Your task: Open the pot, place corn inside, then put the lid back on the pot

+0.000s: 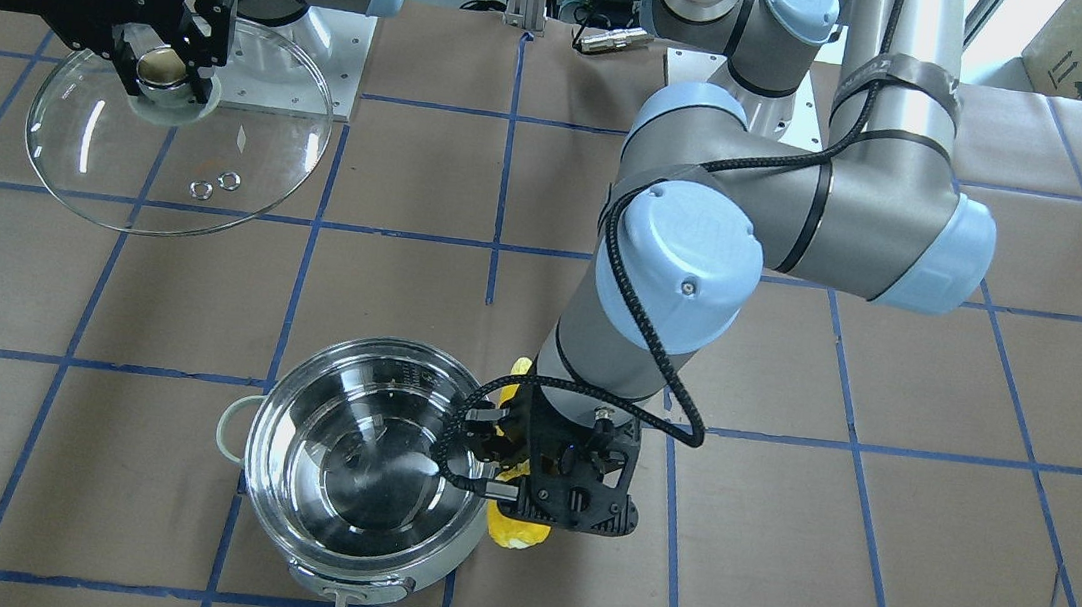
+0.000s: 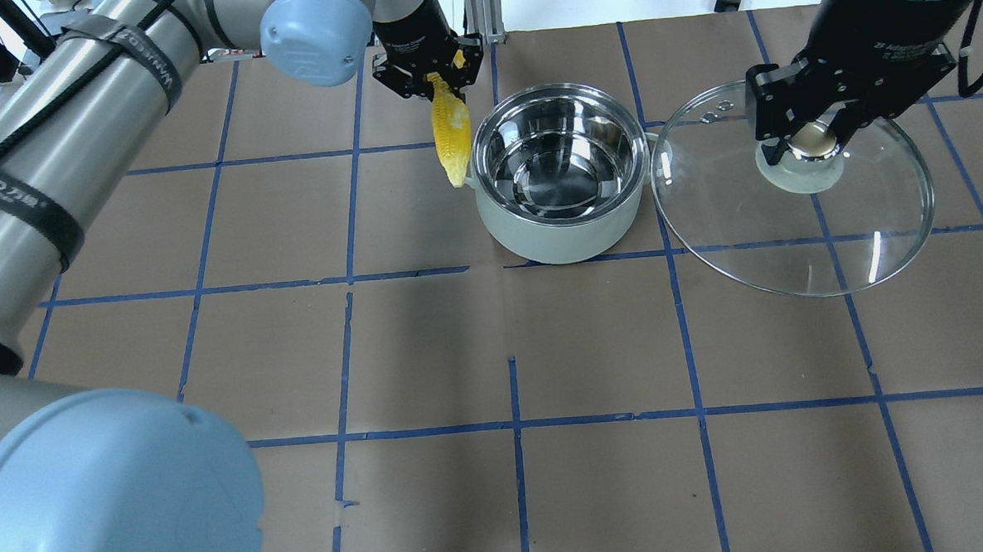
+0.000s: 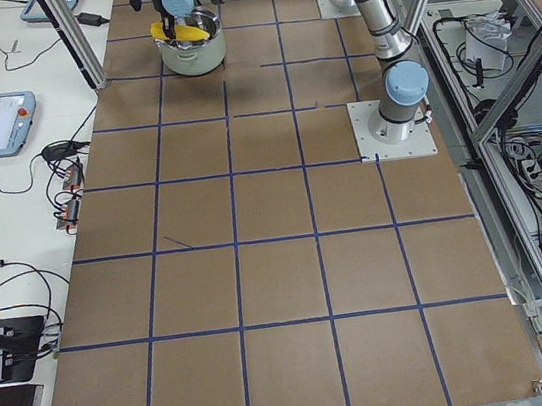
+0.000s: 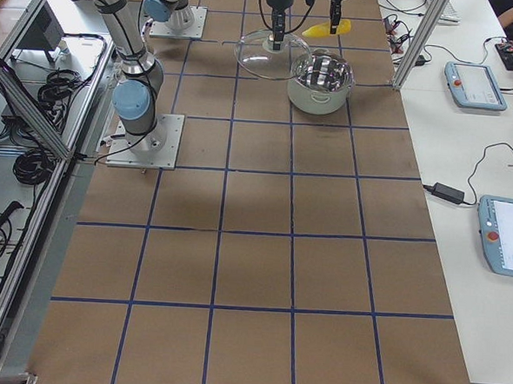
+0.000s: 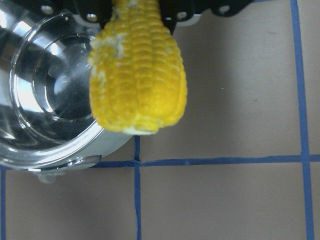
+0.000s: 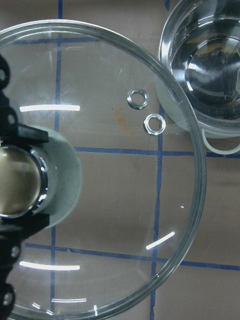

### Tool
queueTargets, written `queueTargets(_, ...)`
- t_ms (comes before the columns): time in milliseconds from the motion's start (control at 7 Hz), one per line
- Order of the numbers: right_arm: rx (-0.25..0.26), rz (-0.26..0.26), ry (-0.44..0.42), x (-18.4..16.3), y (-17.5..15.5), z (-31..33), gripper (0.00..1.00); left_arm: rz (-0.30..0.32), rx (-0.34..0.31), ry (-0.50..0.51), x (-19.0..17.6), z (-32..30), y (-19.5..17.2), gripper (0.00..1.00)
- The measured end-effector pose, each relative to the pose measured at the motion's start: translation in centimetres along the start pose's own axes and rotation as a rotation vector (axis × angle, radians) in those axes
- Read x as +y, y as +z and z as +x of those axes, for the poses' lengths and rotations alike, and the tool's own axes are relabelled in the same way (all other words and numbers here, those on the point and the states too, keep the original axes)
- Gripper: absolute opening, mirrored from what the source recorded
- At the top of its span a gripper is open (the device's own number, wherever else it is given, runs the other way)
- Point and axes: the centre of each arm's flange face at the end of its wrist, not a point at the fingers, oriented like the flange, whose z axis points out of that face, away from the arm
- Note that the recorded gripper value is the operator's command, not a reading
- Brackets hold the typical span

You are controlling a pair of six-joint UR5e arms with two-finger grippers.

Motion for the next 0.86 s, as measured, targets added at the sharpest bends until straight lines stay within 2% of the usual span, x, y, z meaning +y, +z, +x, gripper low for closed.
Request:
queueTargets(143, 0.000, 0.000, -0.001, 0.0, 0.0, 0.0, 0.16, 0.007, 0.000, 0.008, -0.6, 1.8, 0.6, 0.09)
queueTargets(286, 0.000, 0.000, -0.001, 0.0, 0.0, -0.1, 0.15, 0.006, 0.002, 0.010, -0.7, 3.0, 1.2, 0.17)
queueTargets(429, 0.000, 0.000, -0.001, 0.0, 0.0, -0.1, 0.16, -0.002, 0.000, 0.009, -0.5, 4.0, 2.2, 0.31)
queueTargets(571, 0.000, 0.000, -0.001, 0.0, 0.0, -0.1, 0.16, -0.014, -0.003, 0.011, -0.5, 4.7, 3.6, 0.67)
queueTargets(714, -0.001, -0.002, -0.001, 0.0, 0.1, -0.1, 0.16, -0.024, -0.006, 0.010, -0.5, 5.1, 4.8, 0.95)
queueTargets(857, -0.002, -0.004, -0.001, 0.0, 0.2, -0.1, 0.16, -0.030, -0.007, -0.002, -0.4, 5.5, 5.5, 1.00)
